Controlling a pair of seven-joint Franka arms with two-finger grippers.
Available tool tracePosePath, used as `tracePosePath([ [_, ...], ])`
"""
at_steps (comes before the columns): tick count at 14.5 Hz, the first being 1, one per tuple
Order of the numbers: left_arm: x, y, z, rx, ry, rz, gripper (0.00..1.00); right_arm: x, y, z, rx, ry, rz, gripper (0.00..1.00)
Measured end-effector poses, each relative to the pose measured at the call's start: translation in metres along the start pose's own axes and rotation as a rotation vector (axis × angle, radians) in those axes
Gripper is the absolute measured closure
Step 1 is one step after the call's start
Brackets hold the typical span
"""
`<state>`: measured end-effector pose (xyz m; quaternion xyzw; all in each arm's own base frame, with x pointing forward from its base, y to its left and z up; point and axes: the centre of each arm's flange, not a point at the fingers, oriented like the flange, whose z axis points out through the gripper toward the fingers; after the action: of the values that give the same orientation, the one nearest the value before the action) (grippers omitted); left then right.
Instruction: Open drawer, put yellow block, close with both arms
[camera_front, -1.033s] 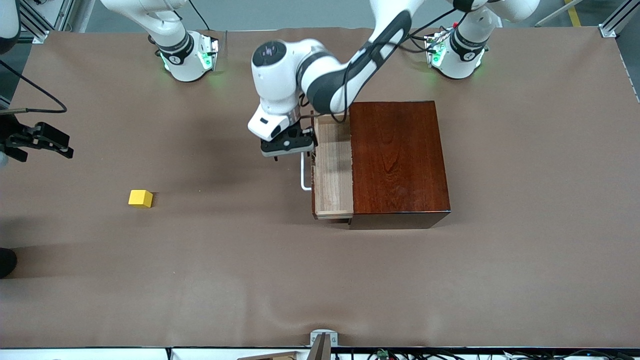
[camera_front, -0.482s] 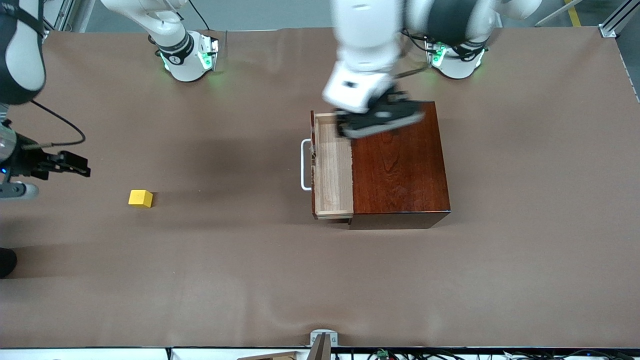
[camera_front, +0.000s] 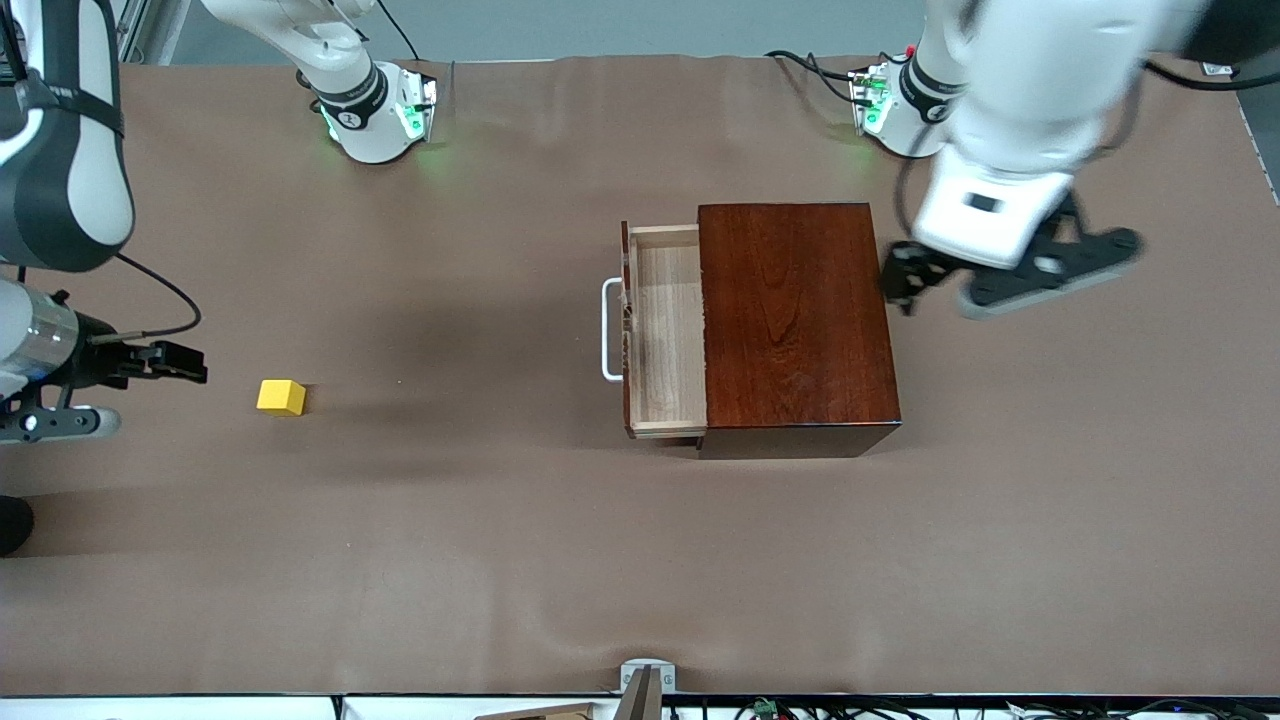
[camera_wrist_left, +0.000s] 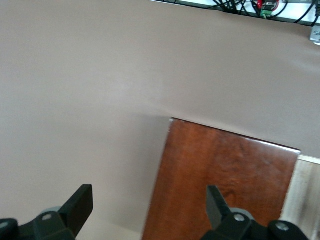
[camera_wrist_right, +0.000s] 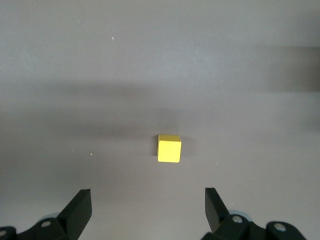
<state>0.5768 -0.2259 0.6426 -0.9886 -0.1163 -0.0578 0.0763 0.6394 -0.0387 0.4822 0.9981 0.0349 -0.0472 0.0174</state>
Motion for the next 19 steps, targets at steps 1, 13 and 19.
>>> tracePosePath([
  [1,0.010,-0.019,0.001,-0.013,-0.013,0.007,0.00,0.004,0.001,0.008,-0.001,-0.006,0.002,0.00],
  [13,0.027,-0.118,0.030,0.011,-0.104,0.054,0.00,0.040,0.032,0.096,-0.015,-0.031,0.046,0.00],
  [19,0.011,-0.164,0.022,-0.005,-0.064,0.166,0.00,0.053,0.047,0.165,-0.020,-0.075,0.065,0.00],
])
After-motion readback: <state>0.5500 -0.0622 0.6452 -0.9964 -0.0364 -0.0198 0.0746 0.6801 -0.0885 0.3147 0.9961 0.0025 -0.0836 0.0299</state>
